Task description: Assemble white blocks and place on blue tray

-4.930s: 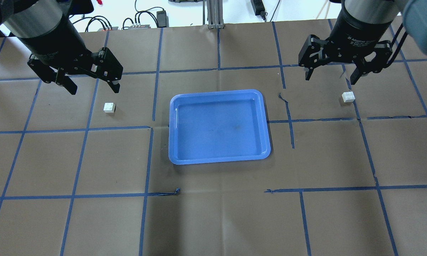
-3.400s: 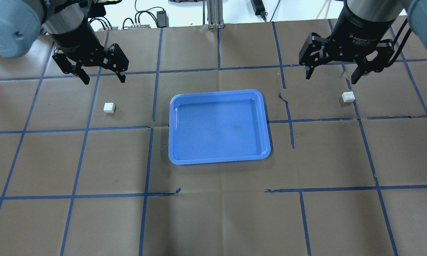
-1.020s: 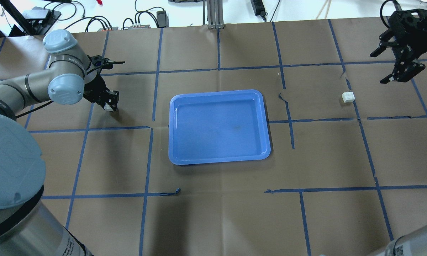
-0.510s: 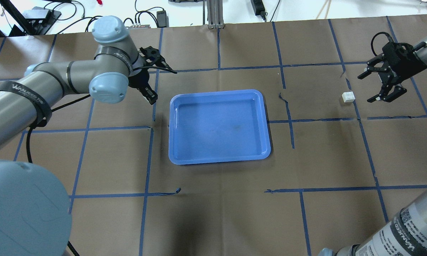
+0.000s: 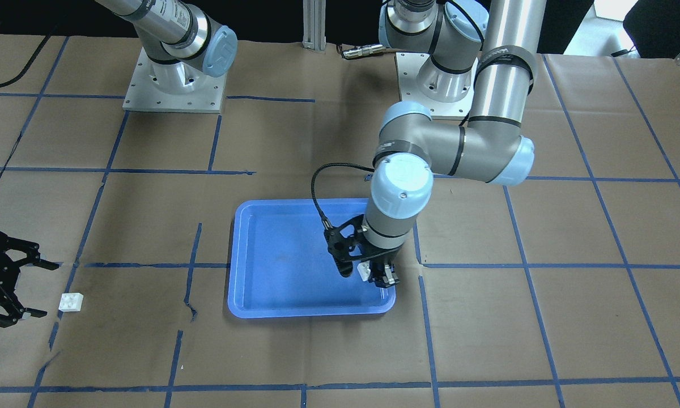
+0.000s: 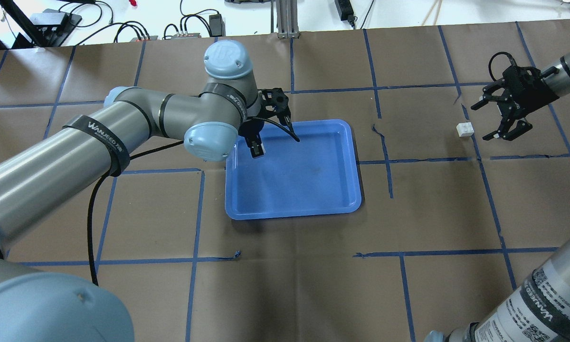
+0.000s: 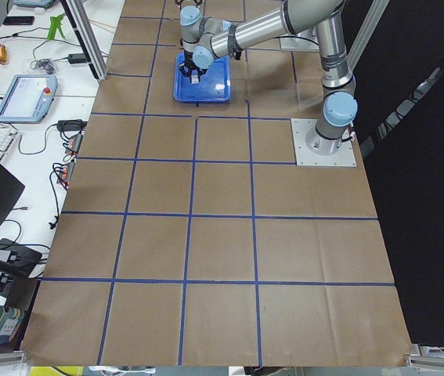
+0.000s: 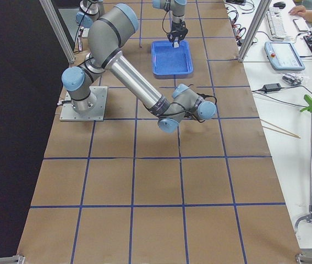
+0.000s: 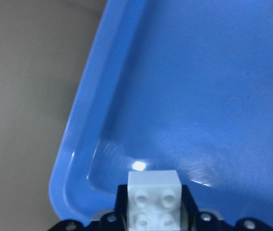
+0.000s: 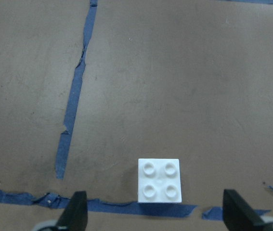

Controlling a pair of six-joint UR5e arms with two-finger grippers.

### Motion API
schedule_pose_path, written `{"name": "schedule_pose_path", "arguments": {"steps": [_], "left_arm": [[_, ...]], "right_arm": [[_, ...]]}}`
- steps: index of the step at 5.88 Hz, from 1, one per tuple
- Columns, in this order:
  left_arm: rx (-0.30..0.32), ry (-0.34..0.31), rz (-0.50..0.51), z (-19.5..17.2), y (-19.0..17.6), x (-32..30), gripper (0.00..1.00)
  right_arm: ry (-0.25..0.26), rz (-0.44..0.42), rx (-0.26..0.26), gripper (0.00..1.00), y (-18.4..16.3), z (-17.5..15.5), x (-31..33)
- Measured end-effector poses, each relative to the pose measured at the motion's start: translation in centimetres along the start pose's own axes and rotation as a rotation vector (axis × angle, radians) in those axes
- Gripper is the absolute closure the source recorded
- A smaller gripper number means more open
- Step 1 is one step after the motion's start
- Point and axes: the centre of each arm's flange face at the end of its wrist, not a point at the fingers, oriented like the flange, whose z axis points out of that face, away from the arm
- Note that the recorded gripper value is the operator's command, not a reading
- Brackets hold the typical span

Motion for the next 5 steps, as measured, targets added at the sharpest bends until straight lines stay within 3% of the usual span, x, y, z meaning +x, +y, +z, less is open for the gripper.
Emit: {"name": "schedule_pose_path", "arguments": {"steps": [1, 2, 3, 4, 5], "left_arm": [[0.005, 0.02, 0.079, 1.2, -1.6, 1.2, 0.98], [0.015, 0.039, 0.124, 2.5, -2.4, 1.8, 0.92], [0.023, 0.05, 0.135, 3.4, -2.6, 2.2, 0.83], [0.028, 0.049, 0.108, 3.9, -2.6, 2.5, 0.55], [0.03, 0.047, 0.06, 4.2, -2.6, 2.7, 0.04]], "right_arm": [[-0.004, 0.003, 0.006, 0.01, 0.2, 0.5, 0.0], [-0.011, 0.007, 0.014, 0.08, 0.4, 1.1, -0.2], [-0.019, 0.011, 0.02, 0.23, 0.5, 1.6, -0.5], [-0.02, 0.011, 0.021, 0.41, 0.6, 1.8, -0.6], [-0.011, 0.004, 0.013, 0.53, 0.6, 1.8, -0.5]]}}
